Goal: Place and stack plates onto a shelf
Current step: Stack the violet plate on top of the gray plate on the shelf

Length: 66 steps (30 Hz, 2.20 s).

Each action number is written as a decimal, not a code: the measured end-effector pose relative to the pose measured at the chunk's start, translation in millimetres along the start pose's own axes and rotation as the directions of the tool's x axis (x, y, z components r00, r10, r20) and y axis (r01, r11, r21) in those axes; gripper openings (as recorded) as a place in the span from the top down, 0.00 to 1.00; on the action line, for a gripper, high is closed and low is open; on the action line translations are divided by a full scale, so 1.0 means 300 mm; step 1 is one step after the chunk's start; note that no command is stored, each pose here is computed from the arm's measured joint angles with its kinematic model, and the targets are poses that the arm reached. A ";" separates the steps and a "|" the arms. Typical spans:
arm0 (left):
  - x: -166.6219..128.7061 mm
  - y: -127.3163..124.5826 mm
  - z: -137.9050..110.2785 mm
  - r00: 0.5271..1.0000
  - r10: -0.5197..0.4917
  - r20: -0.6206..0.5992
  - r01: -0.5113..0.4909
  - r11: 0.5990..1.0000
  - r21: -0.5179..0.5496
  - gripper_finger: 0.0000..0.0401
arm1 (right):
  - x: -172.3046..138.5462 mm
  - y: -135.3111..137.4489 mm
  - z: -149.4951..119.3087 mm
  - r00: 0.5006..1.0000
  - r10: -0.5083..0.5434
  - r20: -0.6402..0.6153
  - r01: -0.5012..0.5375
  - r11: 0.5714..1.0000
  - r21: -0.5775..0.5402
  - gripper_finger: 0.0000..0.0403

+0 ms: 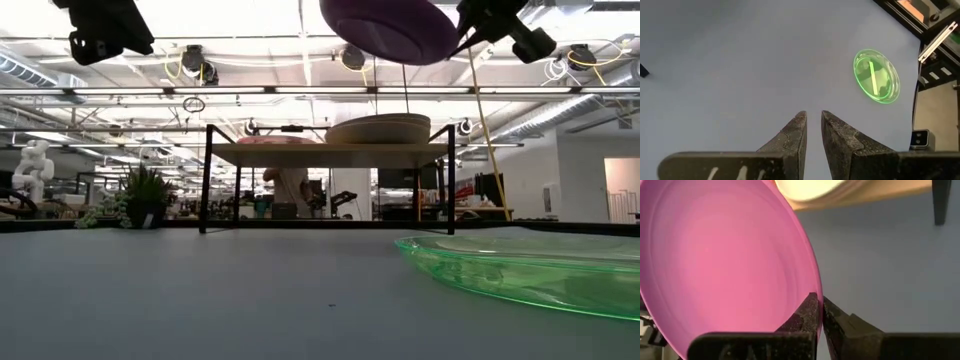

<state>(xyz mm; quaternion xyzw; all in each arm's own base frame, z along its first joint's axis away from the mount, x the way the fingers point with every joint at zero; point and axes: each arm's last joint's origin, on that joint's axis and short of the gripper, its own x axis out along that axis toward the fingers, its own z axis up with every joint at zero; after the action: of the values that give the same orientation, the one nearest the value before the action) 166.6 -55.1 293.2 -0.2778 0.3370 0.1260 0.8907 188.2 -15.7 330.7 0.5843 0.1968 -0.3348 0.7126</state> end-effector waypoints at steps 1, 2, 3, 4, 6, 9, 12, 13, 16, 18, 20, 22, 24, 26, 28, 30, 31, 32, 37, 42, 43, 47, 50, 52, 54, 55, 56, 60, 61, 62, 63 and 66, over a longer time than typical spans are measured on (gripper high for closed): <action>0.000 0.000 0.000 1.000 0.000 0.000 0.000 1.000 -0.003 0.84 | -0.004 -0.001 0.008 1.000 0.006 0.006 -0.006 1.000 -0.001 1.00; 0.000 0.000 0.000 1.000 -0.001 0.001 0.001 1.000 -0.008 0.84 | -0.007 -0.002 0.014 1.000 0.010 0.012 -0.010 1.000 0.005 1.00; 0.000 0.000 0.000 1.000 -0.001 0.001 0.001 1.000 -0.010 0.84 | -0.012 -0.003 0.021 1.000 0.016 0.018 -0.016 1.000 0.010 1.00; 0.000 0.000 0.000 1.000 -0.001 0.001 0.001 1.000 -0.014 0.84 | -0.017 -0.003 0.027 0.999 0.028 0.025 -0.028 1.000 0.014 1.00; 0.000 0.000 0.000 1.000 -0.001 0.001 0.001 1.000 -0.019 0.84 | -0.025 0.002 0.039 0.998 0.058 0.032 -0.059 0.998 0.019 1.00; 0.000 0.000 0.000 1.000 -0.001 0.000 0.001 1.000 -0.021 0.84 | -0.036 0.010 0.055 0.993 0.108 0.039 -0.109 0.994 0.024 1.00; 0.000 0.000 0.000 1.000 0.000 0.000 0.000 1.000 -0.024 0.84 | -0.047 0.023 0.070 0.985 0.169 0.036 -0.170 0.985 0.028 1.00; 0.000 0.000 0.000 1.000 0.000 0.001 0.000 1.000 -0.024 0.84 | -0.050 0.026 0.074 0.983 0.180 0.032 -0.181 0.983 0.032 1.00; 0.000 0.000 0.000 1.000 0.001 0.002 -0.001 1.000 -0.024 0.84 | -0.075 0.048 0.090 0.978 0.204 0.045 -0.205 0.979 0.023 1.00; 0.000 0.000 0.000 1.000 0.003 0.004 -0.003 1.000 -0.024 0.84 | -0.101 0.066 0.105 0.977 0.208 0.056 -0.209 0.978 0.012 1.00; 0.000 0.001 0.000 1.000 0.005 0.006 -0.005 1.000 -0.024 0.84 | -0.129 0.087 0.122 0.977 0.204 0.066 -0.204 0.979 -0.004 1.00; 0.000 0.001 0.001 1.000 0.006 0.007 -0.006 1.000 -0.023 0.84 | -0.158 0.108 0.140 0.977 0.197 0.078 -0.196 0.980 -0.020 1.00; 0.000 0.001 0.000 1.000 0.007 0.006 -0.006 1.000 -0.023 0.84 | -0.189 0.126 0.159 0.980 0.183 0.077 -0.181 0.983 -0.035 1.00; 0.000 0.001 0.000 1.000 0.006 0.006 -0.006 1.000 -0.025 0.84 | -0.218 0.142 0.176 0.986 0.147 0.080 -0.144 0.988 -0.050 1.00; 0.000 0.001 0.000 1.000 0.006 0.006 -0.006 0.999 -0.039 0.84 | -0.242 0.160 0.189 0.991 0.111 0.078 -0.106 0.992 -0.068 1.00; 0.000 0.001 0.000 1.000 0.006 0.006 -0.006 0.999 -0.047 0.84 | -0.261 0.184 0.201 0.993 0.090 0.077 -0.083 0.993 -0.087 1.00; 0.000 0.001 0.000 1.000 0.006 0.006 -0.006 0.999 -0.047 0.84 | -0.269 0.196 0.207 0.994 0.082 0.078 -0.075 0.993 -0.096 1.00; 0.000 0.001 0.000 1.000 0.006 0.006 -0.006 0.999 -0.046 0.84 | -0.276 0.209 0.214 0.994 0.073 0.076 -0.065 0.992 -0.105 1.00; 0.000 0.001 0.000 1.000 0.007 0.006 -0.007 1.000 -0.020 0.84 | -0.290 0.259 0.248 0.998 0.044 0.043 -0.038 0.989 -0.141 1.00; 0.000 0.001 0.000 1.000 0.010 0.008 -0.010 1.000 -0.016 0.84 | -0.280 0.281 0.283 1.000 0.001 0.014 0.002 0.987 -0.161 1.00; 0.000 0.001 0.000 1.000 0.010 0.009 -0.010 1.000 -0.016 0.84 | -0.280 0.284 0.292 1.000 -0.006 0.022 0.009 0.987 -0.162 1.00; 0.000 0.002 0.000 1.000 0.011 0.009 -0.011 1.000 -0.015 0.84 | -0.276 0.289 0.334 0.998 -0.028 0.058 0.039 0.981 -0.188 1.00; 0.000 0.002 0.001 1.000 0.011 0.010 -0.011 1.000 -0.016 0.84 | -0.265 0.280 0.368 0.995 -0.049 0.088 0.067 0.976 -0.209 1.00; 0.000 0.002 0.001 1.000 0.012 0.010 -0.012 1.000 -0.016 0.84 | -0.256 0.275 0.392 0.994 -0.057 0.096 0.077 0.972 -0.221 1.00; 0.000 0.002 0.001 1.000 0.012 0.010 -0.012 1.000 -0.016 0.84 | -0.245 0.268 0.414 0.994 -0.065 0.086 0.083 0.970 -0.229 1.00; 0.000 0.002 0.001 1.000 0.012 0.011 -0.012 1.000 -0.016 0.84 | -0.239 0.264 0.425 0.994 -0.070 0.085 0.089 0.968 -0.237 1.00; 0.000 0.002 0.001 1.000 0.013 0.011 -0.013 1.000 -0.016 0.84 | -0.233 0.260 0.438 0.994 -0.073 0.081 0.090 0.966 -0.242 1.00; 0.000 0.003 0.002 0.999 0.025 0.026 -0.024 0.999 -0.027 0.84 | -0.201 0.244 0.488 0.992 -0.100 0.077 0.117 0.956 -0.268 1.00; 0.000 0.003 0.002 0.999 0.028 0.029 -0.027 0.999 -0.033 0.84 | -0.193 0.240 0.502 0.992 -0.102 0.074 0.118 0.955 -0.271 1.00; 0.000 0.003 0.003 0.999 0.031 0.033 -0.030 0.999 -0.036 0.84 | -0.186 0.237 0.516 0.992 -0.100 0.072 0.116 0.954 -0.276 1.00; 0.000 0.004 0.003 0.999 0.035 0.038 -0.033 0.999 -0.041 0.84 | -0.179 0.236 0.529 0.994 -0.088 0.067 0.103 0.954 -0.281 1.00; 0.000 0.004 0.004 0.998 0.041 0.046 -0.039 0.998 -0.050 0.84 | -0.157 0.234 0.570 0.996 -0.057 0.065 0.073 0.955 -0.288 1.00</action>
<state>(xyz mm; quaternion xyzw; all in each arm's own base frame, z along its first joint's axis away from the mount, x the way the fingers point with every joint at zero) 166.7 -53.3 293.4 -0.2899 0.3184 0.1587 0.8885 186.0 -162.3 452.5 0.4571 0.2429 -0.3419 0.7843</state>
